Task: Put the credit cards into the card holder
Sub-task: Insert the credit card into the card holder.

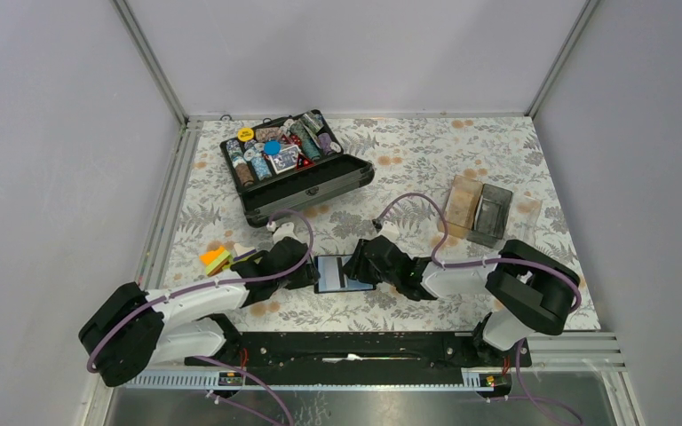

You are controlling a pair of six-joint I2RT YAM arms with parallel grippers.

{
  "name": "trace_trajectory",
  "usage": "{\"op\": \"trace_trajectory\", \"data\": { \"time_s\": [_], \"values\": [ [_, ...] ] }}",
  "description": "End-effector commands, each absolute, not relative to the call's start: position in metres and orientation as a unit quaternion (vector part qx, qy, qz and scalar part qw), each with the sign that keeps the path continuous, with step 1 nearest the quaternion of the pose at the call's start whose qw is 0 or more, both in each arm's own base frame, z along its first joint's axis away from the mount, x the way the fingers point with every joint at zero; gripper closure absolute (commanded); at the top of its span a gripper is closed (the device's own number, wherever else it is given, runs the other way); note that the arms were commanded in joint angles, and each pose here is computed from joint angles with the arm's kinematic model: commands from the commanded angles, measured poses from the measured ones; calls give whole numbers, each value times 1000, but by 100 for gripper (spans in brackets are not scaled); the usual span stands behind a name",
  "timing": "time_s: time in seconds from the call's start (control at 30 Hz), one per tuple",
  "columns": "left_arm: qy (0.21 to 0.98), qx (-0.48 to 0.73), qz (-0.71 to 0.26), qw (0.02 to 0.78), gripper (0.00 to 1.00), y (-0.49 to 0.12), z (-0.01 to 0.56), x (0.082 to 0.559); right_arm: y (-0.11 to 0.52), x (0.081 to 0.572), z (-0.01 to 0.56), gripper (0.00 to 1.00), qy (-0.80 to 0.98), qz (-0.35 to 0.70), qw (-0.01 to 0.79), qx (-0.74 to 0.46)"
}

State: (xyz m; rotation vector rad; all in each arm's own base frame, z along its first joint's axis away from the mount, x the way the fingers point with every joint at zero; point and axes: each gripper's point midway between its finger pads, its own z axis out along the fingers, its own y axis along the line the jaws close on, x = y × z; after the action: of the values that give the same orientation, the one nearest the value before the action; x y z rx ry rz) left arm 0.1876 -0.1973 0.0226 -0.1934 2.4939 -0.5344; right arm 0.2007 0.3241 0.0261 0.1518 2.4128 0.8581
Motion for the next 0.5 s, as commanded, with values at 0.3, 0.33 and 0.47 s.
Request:
{"op": "trace_trajectory", "data": {
  "time_s": [0.3,0.33,0.47],
  "values": [
    [929,-71,-242,272,63,-208,20,179,355,188,28,64,905,330,269,12],
    [928,-71,-245,271,64,-209,20,178,356,188,27,64,905,331,268,10],
    [925,-70,-259,269,65,-213,21,177,365,187,29,65,904,336,264,5]
  ]
}}
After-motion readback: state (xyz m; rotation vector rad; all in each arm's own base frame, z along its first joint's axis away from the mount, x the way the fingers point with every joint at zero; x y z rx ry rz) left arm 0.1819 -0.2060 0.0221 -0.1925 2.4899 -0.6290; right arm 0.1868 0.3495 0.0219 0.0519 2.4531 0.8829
